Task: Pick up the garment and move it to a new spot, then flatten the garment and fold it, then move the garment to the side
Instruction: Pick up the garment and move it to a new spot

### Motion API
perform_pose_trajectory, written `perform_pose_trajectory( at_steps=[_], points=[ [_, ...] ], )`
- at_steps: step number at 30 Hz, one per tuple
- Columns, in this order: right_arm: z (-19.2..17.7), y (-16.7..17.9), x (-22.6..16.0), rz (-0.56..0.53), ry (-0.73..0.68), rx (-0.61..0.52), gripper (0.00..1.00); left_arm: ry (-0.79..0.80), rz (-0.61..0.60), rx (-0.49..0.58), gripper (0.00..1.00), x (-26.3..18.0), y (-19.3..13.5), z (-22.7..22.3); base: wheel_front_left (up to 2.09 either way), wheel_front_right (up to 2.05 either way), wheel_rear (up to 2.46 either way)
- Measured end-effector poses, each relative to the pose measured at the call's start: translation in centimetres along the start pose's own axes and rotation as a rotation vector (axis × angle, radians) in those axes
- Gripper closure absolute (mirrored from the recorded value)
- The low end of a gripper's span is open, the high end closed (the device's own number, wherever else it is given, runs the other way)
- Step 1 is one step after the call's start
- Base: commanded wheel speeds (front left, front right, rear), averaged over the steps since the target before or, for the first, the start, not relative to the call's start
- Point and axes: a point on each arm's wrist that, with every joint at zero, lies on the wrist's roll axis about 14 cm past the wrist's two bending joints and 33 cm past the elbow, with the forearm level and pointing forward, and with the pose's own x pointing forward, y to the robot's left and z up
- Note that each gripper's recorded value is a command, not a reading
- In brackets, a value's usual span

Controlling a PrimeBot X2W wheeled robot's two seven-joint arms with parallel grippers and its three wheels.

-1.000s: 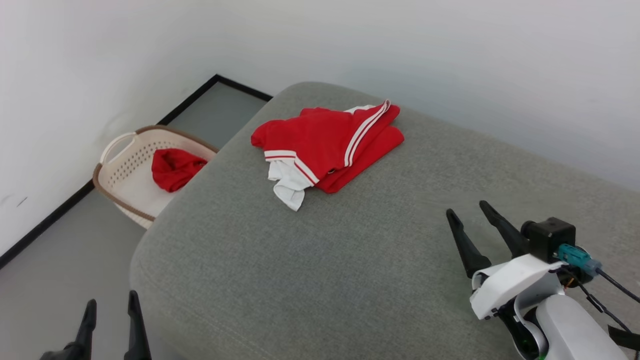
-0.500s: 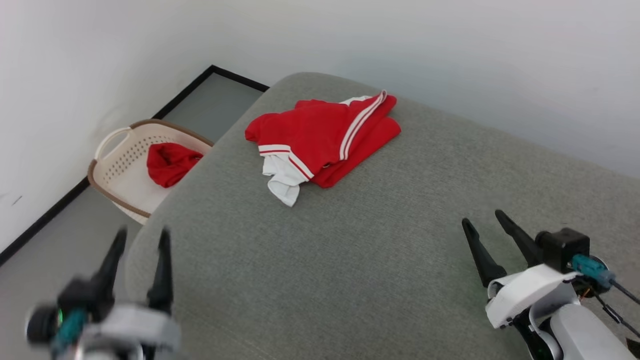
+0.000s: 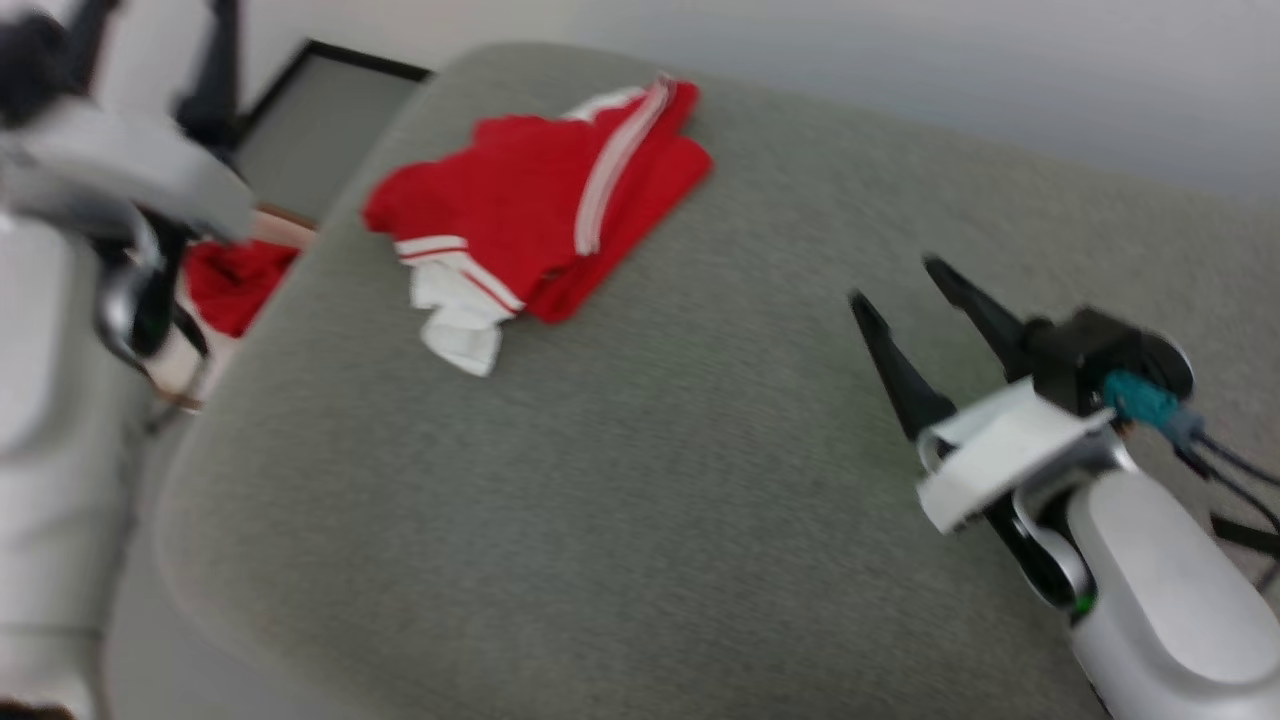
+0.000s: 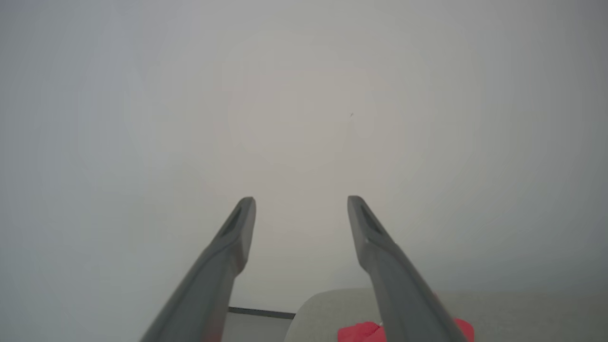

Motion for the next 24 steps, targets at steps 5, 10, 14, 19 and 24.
perform_pose_trajectory(
  at_steps=[5,10,14,19,24],
  points=[
    [0.9,-1.1,0.8,-0.004,-0.047,0.004,0.00,0.228,-0.061,0.033,0.00,4.8,-1.9,-5.6,0.00,0.00,0.00],
    [-0.3,-3.4,0.1,-0.049,-0.041,0.020,0.00,0.613,-0.130,-0.078,0.00,5.3,-6.4,-14.9,0.00,0.00,0.00],
    [-1.4,-4.7,-0.8,-0.073,-0.025,0.027,0.00,0.836,-0.158,-0.100,0.00,4.7,-7.7,-19.8,0.00,0.00,0.00],
    [-3.4,-7.0,-1.9,-0.117,0.020,0.026,0.00,1.007,-0.170,-0.110,0.00,4.0,-9.1,-24.9,0.00,0.00,0.00],
    [-5.5,-7.8,-3.0,-0.128,0.072,0.034,0.00,1.179,-0.183,-0.112,0.00,1.9,-10.9,-30.0,0.00,0.00,0.00]
  ],
)
